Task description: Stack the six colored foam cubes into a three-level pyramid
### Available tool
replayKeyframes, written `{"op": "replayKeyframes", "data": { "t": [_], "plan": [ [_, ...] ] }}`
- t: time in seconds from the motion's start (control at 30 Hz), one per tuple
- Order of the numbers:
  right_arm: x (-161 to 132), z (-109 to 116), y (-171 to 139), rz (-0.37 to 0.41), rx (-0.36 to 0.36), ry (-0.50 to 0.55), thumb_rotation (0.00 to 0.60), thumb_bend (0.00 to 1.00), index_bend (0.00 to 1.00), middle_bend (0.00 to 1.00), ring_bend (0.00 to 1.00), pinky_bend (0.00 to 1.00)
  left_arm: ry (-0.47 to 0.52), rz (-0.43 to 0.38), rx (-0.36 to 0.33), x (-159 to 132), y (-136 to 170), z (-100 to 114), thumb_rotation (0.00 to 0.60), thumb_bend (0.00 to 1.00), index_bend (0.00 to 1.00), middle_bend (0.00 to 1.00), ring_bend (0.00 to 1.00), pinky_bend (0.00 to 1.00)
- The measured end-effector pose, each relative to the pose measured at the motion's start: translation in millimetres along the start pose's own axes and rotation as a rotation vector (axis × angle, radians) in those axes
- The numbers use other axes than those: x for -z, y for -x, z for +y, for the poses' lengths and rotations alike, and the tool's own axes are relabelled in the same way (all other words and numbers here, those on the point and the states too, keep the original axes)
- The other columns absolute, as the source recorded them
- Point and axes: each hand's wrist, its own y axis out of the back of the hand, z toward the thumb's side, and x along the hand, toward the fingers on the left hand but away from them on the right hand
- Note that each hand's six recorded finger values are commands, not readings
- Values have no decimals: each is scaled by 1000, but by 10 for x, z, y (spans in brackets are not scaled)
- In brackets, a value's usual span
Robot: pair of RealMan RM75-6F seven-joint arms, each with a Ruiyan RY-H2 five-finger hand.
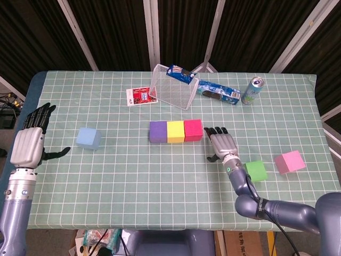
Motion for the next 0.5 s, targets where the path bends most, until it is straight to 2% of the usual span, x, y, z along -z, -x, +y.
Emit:
{"op": "replayKeyframes", "data": {
  "t": [0.5],
  "plan": [
    [-124, -57, -15, 30, -10, -7, 600, 254, 0, 133, 2, 0, 9, -6, -4, -5, 1, 6, 600, 77, 0, 0, 0, 46]
  ]
}}
